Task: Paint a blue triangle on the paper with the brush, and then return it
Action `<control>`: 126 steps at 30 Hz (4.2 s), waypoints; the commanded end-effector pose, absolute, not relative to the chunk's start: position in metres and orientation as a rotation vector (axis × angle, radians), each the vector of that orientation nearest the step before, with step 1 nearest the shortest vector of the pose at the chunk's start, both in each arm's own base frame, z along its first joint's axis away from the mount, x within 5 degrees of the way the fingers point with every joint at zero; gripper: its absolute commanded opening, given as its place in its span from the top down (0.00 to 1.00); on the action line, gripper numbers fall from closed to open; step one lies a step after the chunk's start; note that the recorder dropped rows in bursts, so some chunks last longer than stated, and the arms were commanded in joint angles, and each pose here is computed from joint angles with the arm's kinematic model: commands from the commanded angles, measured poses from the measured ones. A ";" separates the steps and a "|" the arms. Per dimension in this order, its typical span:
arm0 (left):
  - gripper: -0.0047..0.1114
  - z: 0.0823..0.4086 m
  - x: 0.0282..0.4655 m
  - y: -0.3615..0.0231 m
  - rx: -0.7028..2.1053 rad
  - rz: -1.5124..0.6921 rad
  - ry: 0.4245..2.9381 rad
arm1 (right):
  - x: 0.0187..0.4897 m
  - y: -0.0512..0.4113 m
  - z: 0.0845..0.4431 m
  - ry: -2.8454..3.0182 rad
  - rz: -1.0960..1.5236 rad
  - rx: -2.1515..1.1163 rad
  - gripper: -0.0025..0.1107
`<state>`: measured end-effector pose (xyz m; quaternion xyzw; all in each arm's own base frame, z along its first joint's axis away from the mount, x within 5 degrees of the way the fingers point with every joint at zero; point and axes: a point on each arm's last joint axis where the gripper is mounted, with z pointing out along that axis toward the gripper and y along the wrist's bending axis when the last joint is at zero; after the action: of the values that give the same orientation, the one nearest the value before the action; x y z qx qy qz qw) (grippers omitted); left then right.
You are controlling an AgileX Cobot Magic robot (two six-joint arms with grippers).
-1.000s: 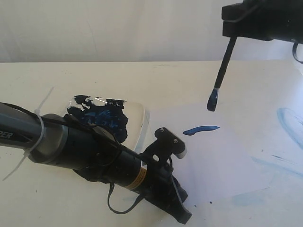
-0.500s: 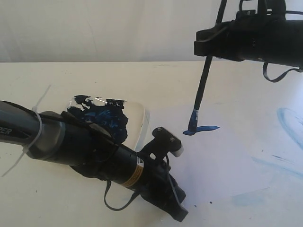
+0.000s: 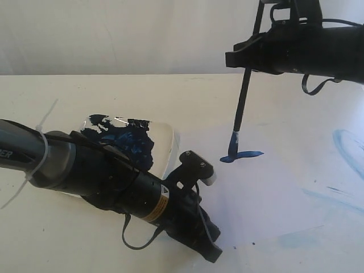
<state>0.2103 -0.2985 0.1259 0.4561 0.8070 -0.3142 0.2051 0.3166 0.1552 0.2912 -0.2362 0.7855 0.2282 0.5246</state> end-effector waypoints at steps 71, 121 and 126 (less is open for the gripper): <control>0.96 0.124 0.212 -0.297 1.283 -0.844 2.250 | 0.348 0.162 0.263 1.987 0.544 -0.460 0.98; 0.96 0.124 0.212 -0.297 1.281 -0.846 2.251 | 0.347 0.158 0.257 2.026 0.524 -0.406 0.98; 0.96 0.124 0.212 -0.297 1.281 -0.846 2.251 | 0.344 0.157 0.264 2.010 0.519 -0.401 0.98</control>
<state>0.2104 -0.2984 0.1259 0.4559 0.8073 -0.3135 0.2056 0.3471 0.1590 0.2583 -0.1658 0.8306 0.2176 0.4849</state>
